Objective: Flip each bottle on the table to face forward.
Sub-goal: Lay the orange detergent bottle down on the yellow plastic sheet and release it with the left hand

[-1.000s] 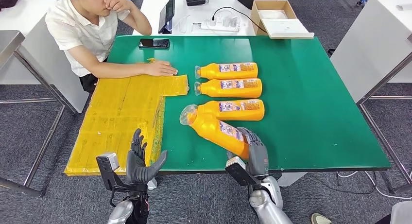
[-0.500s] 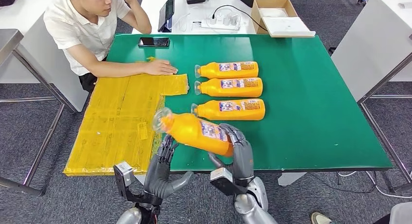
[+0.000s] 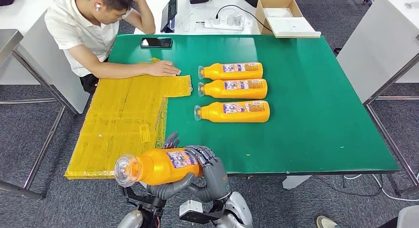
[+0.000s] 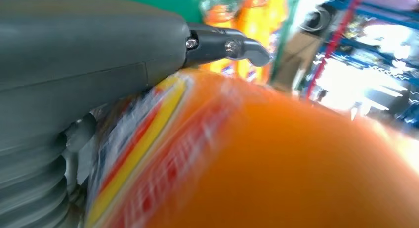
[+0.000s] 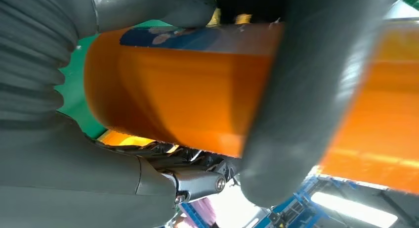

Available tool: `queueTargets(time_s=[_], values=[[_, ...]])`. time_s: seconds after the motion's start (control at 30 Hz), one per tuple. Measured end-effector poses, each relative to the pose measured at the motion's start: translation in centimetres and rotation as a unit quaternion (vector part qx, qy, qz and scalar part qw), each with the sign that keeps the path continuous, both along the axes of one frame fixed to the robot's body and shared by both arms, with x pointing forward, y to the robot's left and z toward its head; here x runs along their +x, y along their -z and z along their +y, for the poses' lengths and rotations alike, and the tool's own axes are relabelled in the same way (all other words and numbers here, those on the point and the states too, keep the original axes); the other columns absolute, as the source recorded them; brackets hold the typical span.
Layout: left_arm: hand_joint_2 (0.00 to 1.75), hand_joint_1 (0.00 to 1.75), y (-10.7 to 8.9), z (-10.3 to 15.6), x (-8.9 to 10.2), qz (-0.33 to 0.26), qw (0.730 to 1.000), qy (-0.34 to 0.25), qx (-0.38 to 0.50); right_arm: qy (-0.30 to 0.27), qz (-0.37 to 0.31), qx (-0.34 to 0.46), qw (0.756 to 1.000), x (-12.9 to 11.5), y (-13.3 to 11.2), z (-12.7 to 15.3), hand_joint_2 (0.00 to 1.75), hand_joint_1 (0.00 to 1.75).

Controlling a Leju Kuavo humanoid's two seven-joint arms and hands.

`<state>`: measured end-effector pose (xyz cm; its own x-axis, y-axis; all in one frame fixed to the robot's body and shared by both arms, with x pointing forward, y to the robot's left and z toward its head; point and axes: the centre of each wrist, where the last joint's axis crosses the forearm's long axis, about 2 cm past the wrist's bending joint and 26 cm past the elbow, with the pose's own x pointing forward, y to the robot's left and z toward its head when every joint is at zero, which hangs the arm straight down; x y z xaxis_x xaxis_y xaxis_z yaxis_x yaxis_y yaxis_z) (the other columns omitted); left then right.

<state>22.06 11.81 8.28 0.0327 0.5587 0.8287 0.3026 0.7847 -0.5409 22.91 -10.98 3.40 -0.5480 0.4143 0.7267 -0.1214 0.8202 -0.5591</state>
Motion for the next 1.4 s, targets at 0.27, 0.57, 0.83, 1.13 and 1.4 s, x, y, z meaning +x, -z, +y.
queueTargets(time_s=[0.27,0.57,0.83,1.13,1.4], values=[[1.75,0.00,0.3,0.1,-0.1,0.039,0.998,-0.021,-0.045,-0.028,0.009,0.004,1.000,0.0,-0.1,1.4,1.75,1.75],[1.75,1.75,0.3,0.1,-0.3,0.035,0.996,-0.018,-0.076,-0.053,0.030,0.004,0.998,0.0,0.1,1.9,1.75,0.10],[1.75,1.75,-0.3,1.1,0.2,0.010,0.995,-0.065,-0.080,-0.096,0.061,-0.006,0.993,-0.6,0.7,2.3,0.00,0.00],[1.75,1.75,-0.9,3.6,3.3,-0.036,0.967,-0.219,0.127,-0.068,0.066,0.015,0.995,-2.2,1.5,2.1,0.00,0.00],[1.75,1.75,-0.2,6.6,4.6,-0.047,0.930,-0.282,0.231,-0.005,0.067,0.062,0.996,-3.0,1.3,1.3,0.00,0.00]])
